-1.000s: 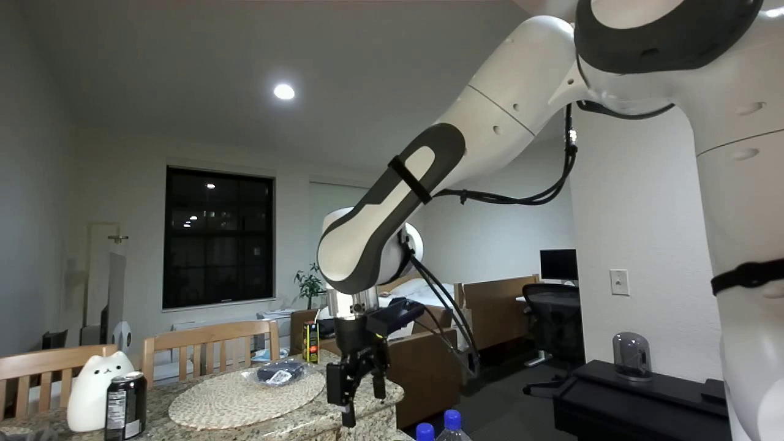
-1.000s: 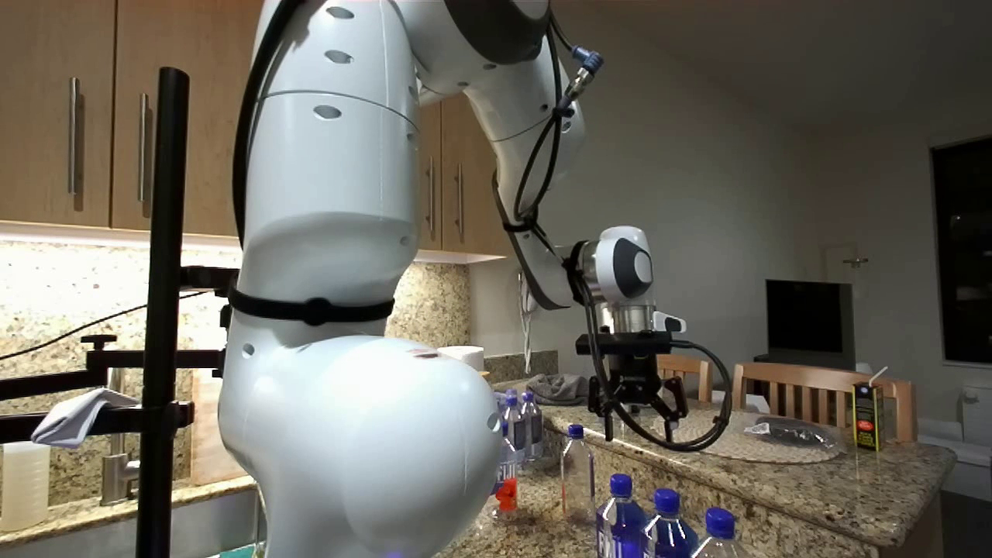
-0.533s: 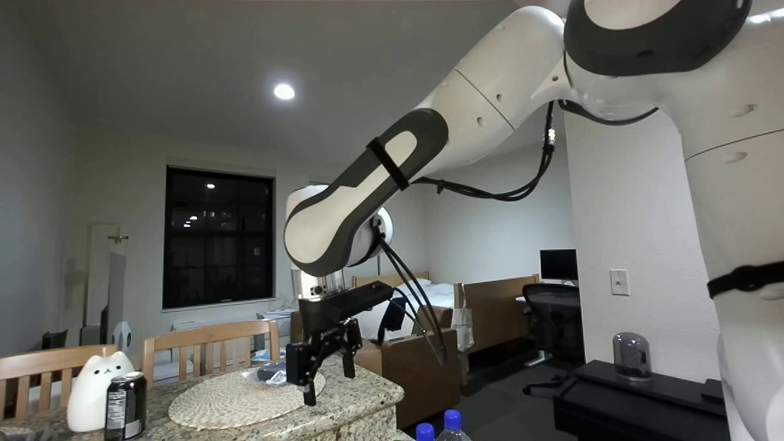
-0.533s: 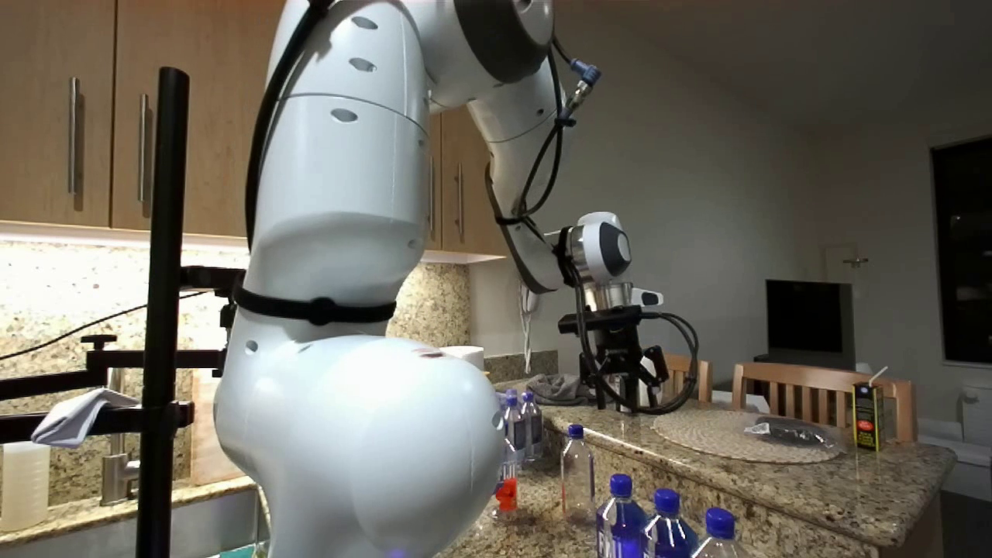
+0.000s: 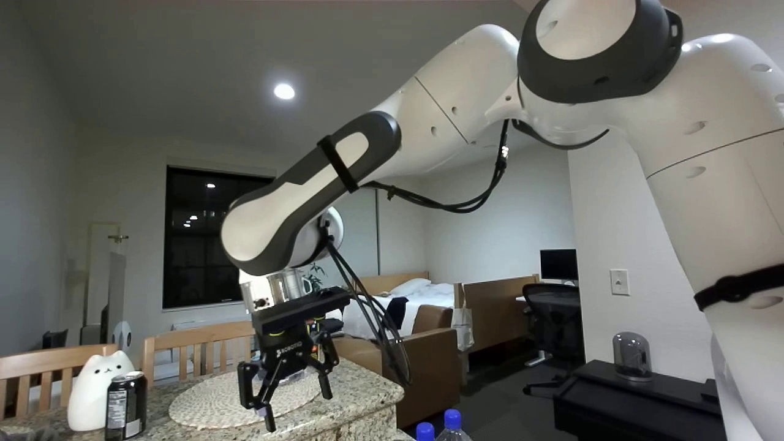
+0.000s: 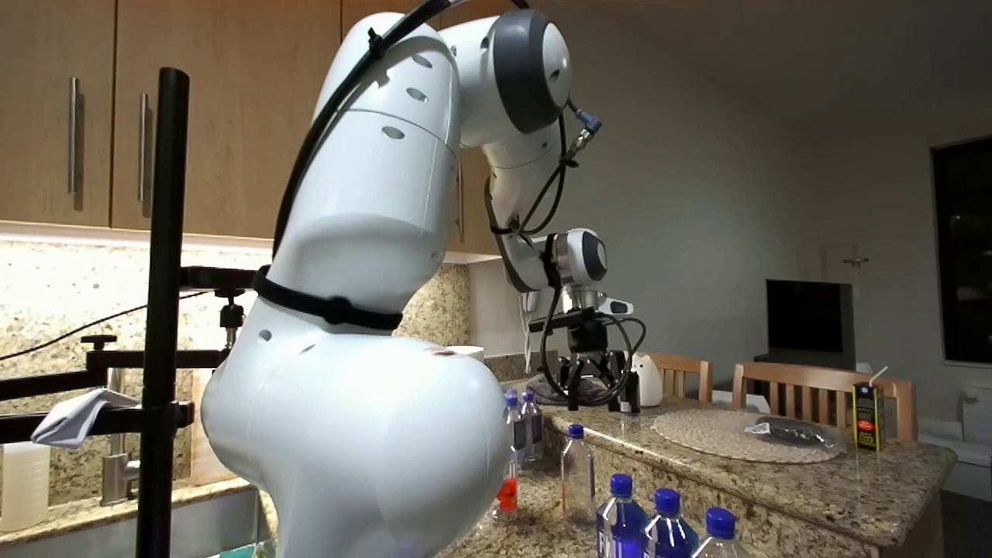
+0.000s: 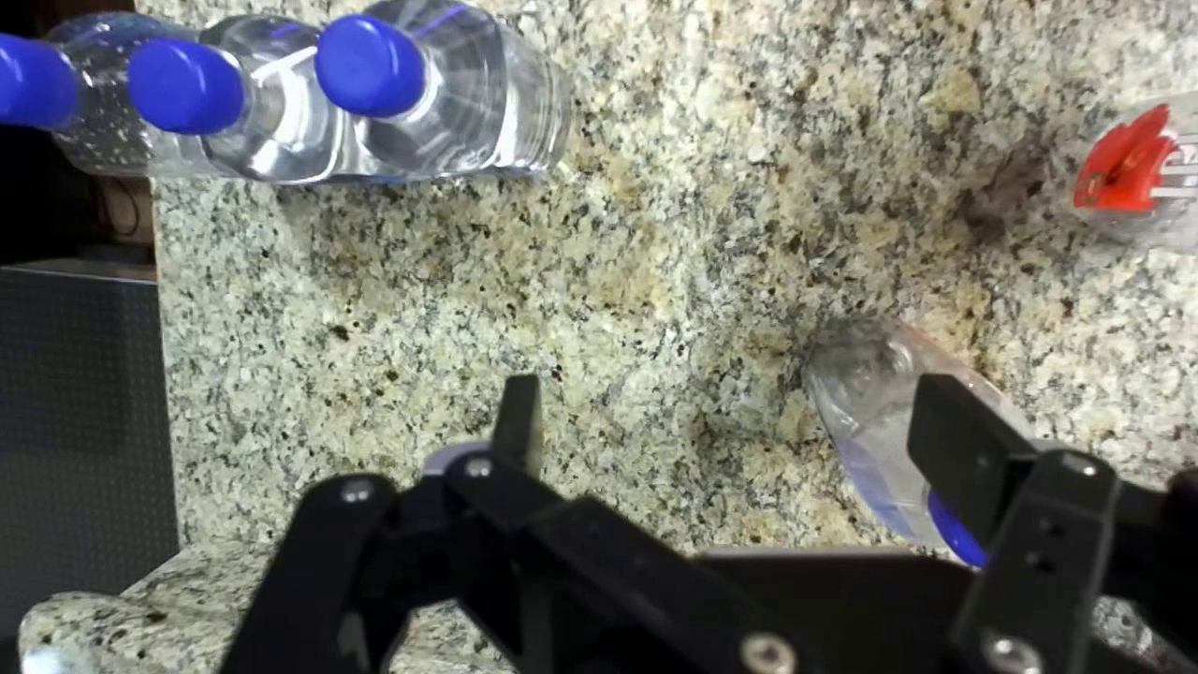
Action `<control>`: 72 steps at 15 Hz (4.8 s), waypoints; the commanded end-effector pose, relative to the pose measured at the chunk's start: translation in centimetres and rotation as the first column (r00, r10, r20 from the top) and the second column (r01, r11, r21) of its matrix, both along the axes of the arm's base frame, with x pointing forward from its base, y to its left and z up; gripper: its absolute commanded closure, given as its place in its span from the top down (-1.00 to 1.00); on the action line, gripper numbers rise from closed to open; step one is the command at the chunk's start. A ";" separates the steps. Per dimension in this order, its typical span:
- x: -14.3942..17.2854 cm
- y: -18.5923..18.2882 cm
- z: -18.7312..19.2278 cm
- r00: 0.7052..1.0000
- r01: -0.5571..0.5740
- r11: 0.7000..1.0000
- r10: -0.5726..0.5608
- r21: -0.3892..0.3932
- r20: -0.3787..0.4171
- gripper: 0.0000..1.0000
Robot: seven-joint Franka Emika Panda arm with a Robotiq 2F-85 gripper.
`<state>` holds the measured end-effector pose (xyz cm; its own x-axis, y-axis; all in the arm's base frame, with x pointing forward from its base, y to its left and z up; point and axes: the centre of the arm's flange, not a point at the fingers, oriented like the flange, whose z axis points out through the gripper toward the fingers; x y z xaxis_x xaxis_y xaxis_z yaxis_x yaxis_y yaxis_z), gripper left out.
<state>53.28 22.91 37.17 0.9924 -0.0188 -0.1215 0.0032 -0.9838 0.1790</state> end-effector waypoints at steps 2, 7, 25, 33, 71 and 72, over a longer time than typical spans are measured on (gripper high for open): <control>0.2 -0.2 -0.1 1.000 0.005 1.000 -0.005 -0.001 -0.003 1.00; 0.4 2.2 -0.5 0.958 0.239 0.971 -0.238 0.013 0.161 1.00; 4.9 6.0 -5.3 0.599 0.751 0.611 -0.790 0.250 0.129 1.00; 5.5 7.5 -7.1 0.608 0.760 0.608 -0.790 0.230 0.083 1.00; -0.9 1.5 -1.6 0.930 0.309 0.930 -0.340 0.200 0.140 -0.70; -1.3 0.4 -1.5 0.947 0.264 0.942 -0.293 0.206 0.129 -0.70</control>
